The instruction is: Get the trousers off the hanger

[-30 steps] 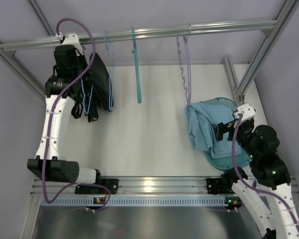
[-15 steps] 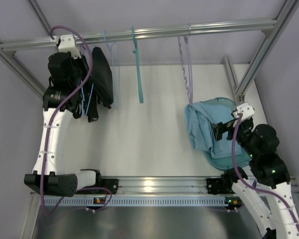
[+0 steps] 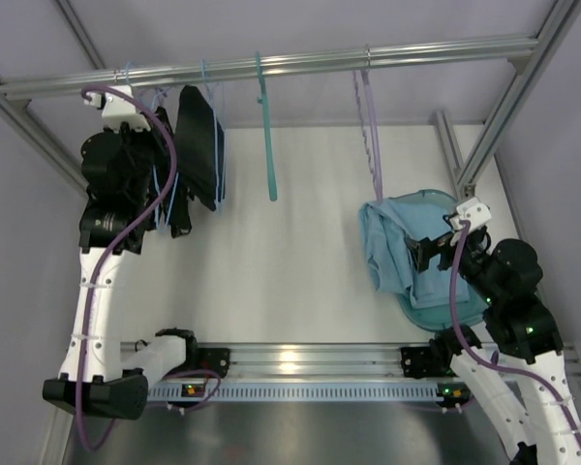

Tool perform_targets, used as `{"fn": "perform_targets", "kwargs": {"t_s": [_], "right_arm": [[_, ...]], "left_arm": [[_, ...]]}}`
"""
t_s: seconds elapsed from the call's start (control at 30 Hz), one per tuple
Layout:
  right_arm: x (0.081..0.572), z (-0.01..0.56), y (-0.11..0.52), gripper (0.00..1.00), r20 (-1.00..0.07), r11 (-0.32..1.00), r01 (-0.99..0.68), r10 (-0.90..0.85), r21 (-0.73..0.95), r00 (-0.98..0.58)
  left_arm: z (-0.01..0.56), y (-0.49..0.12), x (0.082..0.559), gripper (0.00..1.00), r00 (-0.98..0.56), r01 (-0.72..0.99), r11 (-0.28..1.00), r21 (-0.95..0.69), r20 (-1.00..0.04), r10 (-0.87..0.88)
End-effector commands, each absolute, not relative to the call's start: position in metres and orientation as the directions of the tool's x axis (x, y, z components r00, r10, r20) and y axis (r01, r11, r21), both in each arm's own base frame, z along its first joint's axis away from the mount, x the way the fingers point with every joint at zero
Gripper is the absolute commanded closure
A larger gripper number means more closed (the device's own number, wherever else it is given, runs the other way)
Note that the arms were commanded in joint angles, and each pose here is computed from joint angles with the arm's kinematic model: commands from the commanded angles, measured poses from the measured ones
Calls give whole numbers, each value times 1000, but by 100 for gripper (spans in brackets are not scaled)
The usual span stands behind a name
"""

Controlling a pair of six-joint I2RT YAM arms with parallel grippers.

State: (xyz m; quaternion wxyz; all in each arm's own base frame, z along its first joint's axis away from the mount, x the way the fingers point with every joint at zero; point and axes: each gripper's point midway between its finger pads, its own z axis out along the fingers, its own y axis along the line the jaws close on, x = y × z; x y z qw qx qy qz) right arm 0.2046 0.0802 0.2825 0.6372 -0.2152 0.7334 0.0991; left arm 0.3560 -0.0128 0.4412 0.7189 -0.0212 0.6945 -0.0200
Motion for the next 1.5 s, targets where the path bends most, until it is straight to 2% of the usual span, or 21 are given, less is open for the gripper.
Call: {"fn": "perform_targets", "kwargs": {"t_s": [0.0,0.2,0.37,0.5,0.6,0.63,0.7,0.73,0.8,0.83,0.93,1.0,1.13,1.23,1.47], "right_arm": [[207,302,88,1,-981,862,-480,-195,-165,-12],[200,320,112,1,-982,783,-597,-182,-177,52],[183,342,150,1,-997,650,-757,-17,-67,73],[191,346,169,1,-998,580,-813,3,-48,62],[188,346,193,0,-993,497,-859,-62,-120,103],[180,348,211,1,-981,429,-883,-103,-193,165],[167,344,233,1,-969,348,-906,-136,-241,205],[154,341,256,1,-958,263,-924,-153,-276,243],[144,347,278,1,-941,214,-920,-156,-329,300],[124,340,303,1,-938,130,-935,-156,-330,309],[94,354,348,6,-928,90,-924,-75,-371,365],[84,374,369,7,-911,118,-905,9,-408,412],[76,374,417,8,-890,183,-878,35,-442,455],[82,382,442,19,-890,265,-868,65,-421,451],[108,389,476,29,-881,411,-818,70,-402,468]], "left_arm": [[512,-11,322,100,282,20,997,-80,-956,-83],[470,-15,283,100,161,41,989,-141,-976,-146],[447,-16,248,100,84,29,970,-243,-966,-245],[442,-23,225,100,62,65,955,-290,-954,-294],[442,-34,211,100,23,115,933,-341,-938,-346],[441,-36,209,100,13,126,929,-349,-935,-353],[439,-34,206,100,1,108,921,-374,-927,-376],[438,-35,205,100,-12,110,915,-388,-921,-390],[435,-37,204,100,-30,112,911,-397,-918,-396],[437,-39,204,100,-32,119,909,-399,-917,-398],[443,-39,203,100,-30,122,909,-397,-917,-397],[446,-39,203,100,-32,123,910,-396,-918,-395],[459,-40,200,100,-23,133,912,-389,-921,-390],[462,-40,198,100,-23,135,914,-382,-924,-382],[463,-41,195,100,-22,139,907,-398,-917,-399]]}}
